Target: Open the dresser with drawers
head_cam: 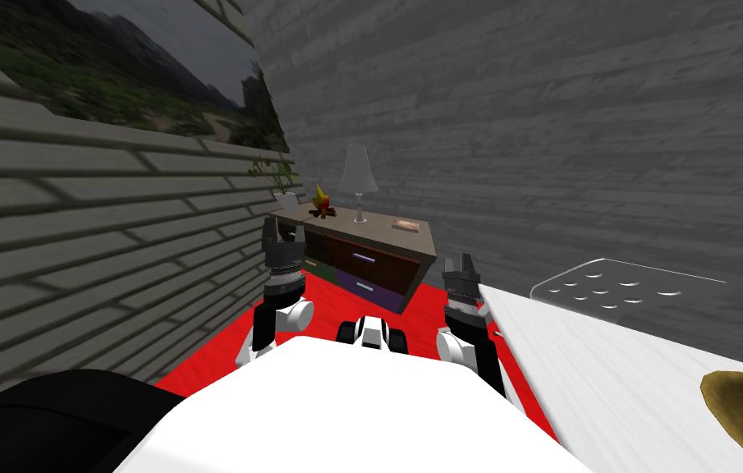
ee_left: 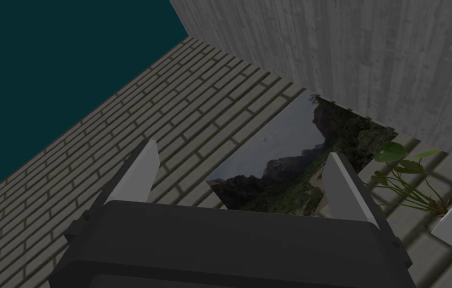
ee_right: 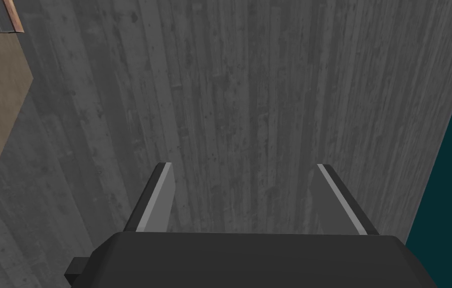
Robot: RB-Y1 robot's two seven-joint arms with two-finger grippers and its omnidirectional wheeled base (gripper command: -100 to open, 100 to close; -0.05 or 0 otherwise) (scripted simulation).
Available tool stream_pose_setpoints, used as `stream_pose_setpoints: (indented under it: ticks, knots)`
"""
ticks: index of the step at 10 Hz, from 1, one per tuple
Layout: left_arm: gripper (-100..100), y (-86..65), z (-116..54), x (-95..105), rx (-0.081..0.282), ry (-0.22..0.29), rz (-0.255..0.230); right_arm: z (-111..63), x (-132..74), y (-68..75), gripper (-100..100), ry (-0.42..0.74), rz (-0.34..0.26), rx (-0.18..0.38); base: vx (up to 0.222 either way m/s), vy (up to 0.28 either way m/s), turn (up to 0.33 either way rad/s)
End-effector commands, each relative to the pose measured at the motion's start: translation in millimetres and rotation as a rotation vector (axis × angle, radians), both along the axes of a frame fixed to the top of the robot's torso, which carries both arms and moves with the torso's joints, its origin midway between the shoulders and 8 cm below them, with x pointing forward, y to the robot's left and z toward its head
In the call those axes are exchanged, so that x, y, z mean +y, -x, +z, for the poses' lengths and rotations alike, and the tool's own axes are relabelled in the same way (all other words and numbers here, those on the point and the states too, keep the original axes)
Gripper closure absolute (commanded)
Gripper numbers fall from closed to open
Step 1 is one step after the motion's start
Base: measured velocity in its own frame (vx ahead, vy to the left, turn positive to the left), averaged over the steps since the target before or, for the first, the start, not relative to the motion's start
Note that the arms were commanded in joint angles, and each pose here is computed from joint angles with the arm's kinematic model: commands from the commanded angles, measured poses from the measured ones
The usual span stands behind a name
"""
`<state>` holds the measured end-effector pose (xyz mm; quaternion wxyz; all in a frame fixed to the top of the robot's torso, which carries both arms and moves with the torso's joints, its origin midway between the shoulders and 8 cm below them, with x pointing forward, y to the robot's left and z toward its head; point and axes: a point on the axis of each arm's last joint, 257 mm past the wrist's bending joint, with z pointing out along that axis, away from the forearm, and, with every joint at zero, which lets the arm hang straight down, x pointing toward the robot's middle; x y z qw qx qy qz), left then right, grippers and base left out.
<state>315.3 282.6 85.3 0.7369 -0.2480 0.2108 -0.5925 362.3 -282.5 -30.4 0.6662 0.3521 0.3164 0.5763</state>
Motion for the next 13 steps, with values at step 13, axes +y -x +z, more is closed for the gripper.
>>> stream_pose_setpoints:
  ticks: [13]
  knots:
    - [-100, -83.1, -115.0, -23.5, 0.309, -0.123, -0.082, -0.1, 0.0, 0.0, 0, 0.000, 0.000, 0.000, 0.015, 0.009, -0.038]
